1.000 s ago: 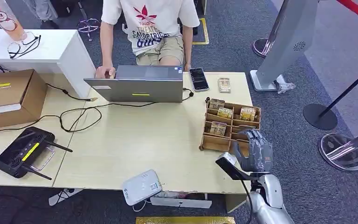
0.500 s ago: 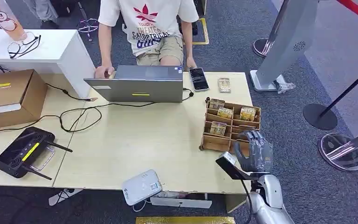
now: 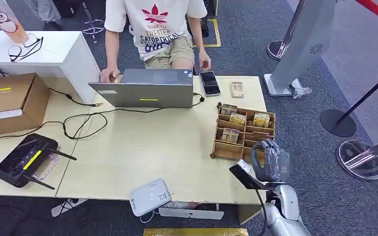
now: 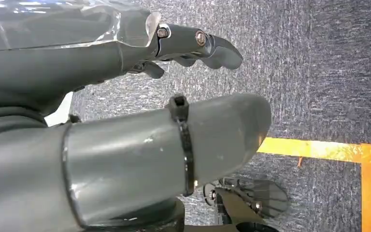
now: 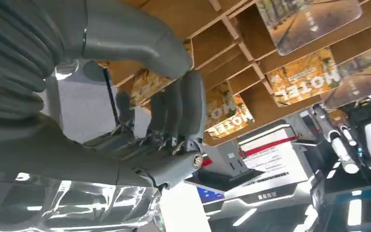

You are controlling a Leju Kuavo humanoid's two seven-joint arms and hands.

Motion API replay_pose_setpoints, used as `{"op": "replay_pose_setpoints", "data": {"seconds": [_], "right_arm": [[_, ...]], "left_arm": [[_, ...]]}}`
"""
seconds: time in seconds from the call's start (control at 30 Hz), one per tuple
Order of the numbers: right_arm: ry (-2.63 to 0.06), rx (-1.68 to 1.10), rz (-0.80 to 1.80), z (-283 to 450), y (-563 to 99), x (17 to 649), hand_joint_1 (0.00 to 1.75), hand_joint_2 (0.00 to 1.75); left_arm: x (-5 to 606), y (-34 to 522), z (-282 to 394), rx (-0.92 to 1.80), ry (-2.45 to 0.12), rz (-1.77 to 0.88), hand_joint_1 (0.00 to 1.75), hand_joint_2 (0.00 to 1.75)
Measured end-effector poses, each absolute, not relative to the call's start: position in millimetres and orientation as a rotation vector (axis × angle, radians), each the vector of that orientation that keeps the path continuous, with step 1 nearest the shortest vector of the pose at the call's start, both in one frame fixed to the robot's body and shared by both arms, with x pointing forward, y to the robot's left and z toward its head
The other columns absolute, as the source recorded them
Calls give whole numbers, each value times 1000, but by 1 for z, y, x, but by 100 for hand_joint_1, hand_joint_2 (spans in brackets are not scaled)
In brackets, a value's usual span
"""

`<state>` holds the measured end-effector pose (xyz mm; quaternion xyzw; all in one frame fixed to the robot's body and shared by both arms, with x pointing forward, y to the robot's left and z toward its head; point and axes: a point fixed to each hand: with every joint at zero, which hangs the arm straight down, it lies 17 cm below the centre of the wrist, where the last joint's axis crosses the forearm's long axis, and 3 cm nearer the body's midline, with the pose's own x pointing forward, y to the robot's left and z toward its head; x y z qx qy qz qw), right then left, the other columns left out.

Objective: Pass the card to the sensor for recognition and then transmit it.

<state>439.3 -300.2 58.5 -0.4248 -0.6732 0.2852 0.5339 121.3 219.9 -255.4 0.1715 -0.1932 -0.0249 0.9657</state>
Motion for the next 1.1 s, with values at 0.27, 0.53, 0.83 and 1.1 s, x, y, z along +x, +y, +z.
{"op": "replay_pose_setpoints", "data": {"seconds": [0.27, 0.53, 0.83, 1.1], "right_arm": [[-1599, -1019, 678, 59, -306, 438, 152, 175], [-1600, -1023, 680, 60, -308, 438, 152, 175], [-1605, -1020, 672, 61, -309, 438, 152, 175], [-1647, -1028, 672, 75, -309, 443, 152, 175]], "left_arm": [[122, 221, -255, 353, -393, -52, 0, 0], [122, 221, -255, 353, -395, -53, 0, 0], [123, 220, -255, 351, -401, -59, 0, 0], [124, 220, -255, 347, -404, -68, 0, 0]]}}
